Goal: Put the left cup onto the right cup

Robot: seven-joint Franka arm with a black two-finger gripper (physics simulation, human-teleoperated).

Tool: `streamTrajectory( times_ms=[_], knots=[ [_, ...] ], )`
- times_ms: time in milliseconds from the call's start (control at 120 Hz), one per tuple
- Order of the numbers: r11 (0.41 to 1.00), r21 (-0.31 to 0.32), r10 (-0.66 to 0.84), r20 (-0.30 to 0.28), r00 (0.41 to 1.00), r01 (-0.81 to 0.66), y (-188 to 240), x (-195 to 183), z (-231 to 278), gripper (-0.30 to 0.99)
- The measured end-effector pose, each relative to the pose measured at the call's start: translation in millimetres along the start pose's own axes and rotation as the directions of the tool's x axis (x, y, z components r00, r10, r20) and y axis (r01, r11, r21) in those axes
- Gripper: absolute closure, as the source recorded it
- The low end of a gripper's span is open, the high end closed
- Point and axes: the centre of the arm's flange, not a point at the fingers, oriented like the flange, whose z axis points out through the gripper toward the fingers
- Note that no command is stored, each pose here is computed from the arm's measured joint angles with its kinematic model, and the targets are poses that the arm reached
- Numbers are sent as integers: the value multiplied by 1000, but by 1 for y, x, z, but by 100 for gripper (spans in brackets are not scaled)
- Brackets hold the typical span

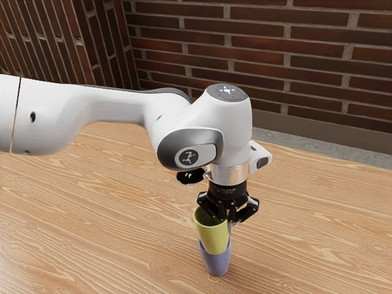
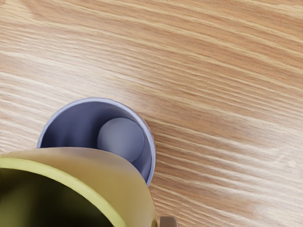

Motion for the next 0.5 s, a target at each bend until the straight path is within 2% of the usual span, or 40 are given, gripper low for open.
streamTrajectory(
  times_ms=[500],
  knots=[
    [999, 19, -30, -31, 999, 31, -1, 3, 0, 76]
  ],
)
